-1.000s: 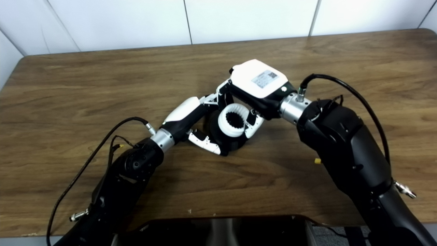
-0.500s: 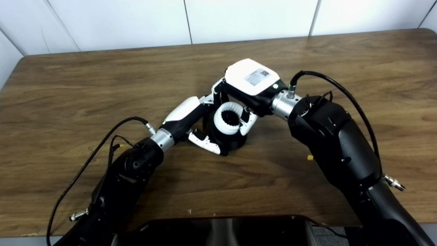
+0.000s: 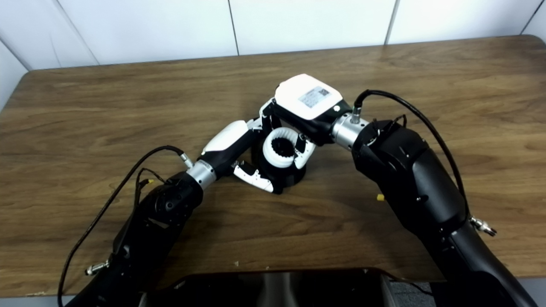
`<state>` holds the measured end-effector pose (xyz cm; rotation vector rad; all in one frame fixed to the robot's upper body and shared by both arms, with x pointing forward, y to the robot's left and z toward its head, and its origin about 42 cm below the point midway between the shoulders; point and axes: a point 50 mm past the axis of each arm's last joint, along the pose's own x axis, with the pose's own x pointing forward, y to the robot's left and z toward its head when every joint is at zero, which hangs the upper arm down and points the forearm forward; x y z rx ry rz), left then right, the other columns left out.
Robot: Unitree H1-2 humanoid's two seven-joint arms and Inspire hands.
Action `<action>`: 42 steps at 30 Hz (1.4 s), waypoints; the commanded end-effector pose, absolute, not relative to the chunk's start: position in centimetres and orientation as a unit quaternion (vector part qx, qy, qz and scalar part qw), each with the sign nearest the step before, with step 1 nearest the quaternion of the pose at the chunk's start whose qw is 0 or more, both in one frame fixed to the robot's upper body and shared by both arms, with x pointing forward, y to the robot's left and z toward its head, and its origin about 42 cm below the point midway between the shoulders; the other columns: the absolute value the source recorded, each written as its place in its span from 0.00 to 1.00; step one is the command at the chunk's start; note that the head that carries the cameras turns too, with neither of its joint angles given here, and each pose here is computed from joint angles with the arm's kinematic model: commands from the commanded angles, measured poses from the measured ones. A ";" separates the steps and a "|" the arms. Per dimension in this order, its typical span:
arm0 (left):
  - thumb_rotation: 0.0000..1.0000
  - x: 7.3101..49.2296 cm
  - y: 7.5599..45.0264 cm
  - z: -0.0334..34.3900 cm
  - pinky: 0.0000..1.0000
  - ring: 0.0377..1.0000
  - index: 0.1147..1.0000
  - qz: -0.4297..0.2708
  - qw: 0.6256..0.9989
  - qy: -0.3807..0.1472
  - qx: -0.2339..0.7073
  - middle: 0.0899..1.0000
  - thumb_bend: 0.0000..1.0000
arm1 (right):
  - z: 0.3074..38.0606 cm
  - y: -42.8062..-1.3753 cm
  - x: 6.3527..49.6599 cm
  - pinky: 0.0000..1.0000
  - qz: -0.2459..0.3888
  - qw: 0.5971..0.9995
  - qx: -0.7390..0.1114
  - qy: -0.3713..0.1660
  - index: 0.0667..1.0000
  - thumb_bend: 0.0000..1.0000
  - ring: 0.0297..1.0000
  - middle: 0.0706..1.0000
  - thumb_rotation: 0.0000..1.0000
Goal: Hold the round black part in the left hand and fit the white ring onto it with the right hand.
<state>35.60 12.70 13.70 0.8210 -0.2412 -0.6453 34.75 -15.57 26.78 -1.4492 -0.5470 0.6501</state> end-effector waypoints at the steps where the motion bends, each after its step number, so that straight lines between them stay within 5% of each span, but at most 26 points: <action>1: 0.37 36.5 12.0 15.3 1.00 1.00 0.60 -0.305 0.856 -0.142 0.392 1.00 1.00 | 28.4 -14.4 34.8 0.90 0.282 0.661 -0.639 -0.272 0.45 0.53 0.66 0.45 0.01; 11: 0.38 36.4 12.0 15.3 1.00 1.00 0.59 -0.306 0.858 -0.143 0.387 1.00 1.00 | 28.2 -14.4 34.7 0.86 0.291 0.652 -0.647 -0.268 0.46 0.53 0.66 0.45 0.01; 13: 0.38 36.4 12.0 15.3 1.00 1.00 0.59 -0.307 0.857 -0.145 0.386 1.00 1.00 | 28.3 -14.4 34.7 0.86 0.296 0.645 -0.654 -0.262 0.46 0.52 0.67 0.53 0.10; 16: 0.38 36.4 12.0 15.4 1.00 1.00 0.60 -0.309 0.857 -0.145 0.385 1.00 1.00 | 28.5 -14.4 34.7 0.89 0.305 0.636 -0.665 -0.247 0.63 0.84 0.71 0.64 0.28; 20: 0.37 36.5 12.0 15.4 1.00 1.00 0.60 -0.310 0.858 -0.146 0.382 1.00 1.00 | 28.7 -14.4 34.6 0.90 0.309 0.631 -0.670 -0.240 0.68 0.95 0.73 0.69 0.34; 42: 0.34 36.6 12.1 15.4 1.00 1.00 0.60 -0.308 0.860 -0.144 0.380 1.00 1.00 | 29.1 -14.8 34.6 0.89 0.309 0.631 -0.674 -0.229 0.81 0.99 0.81 0.82 0.44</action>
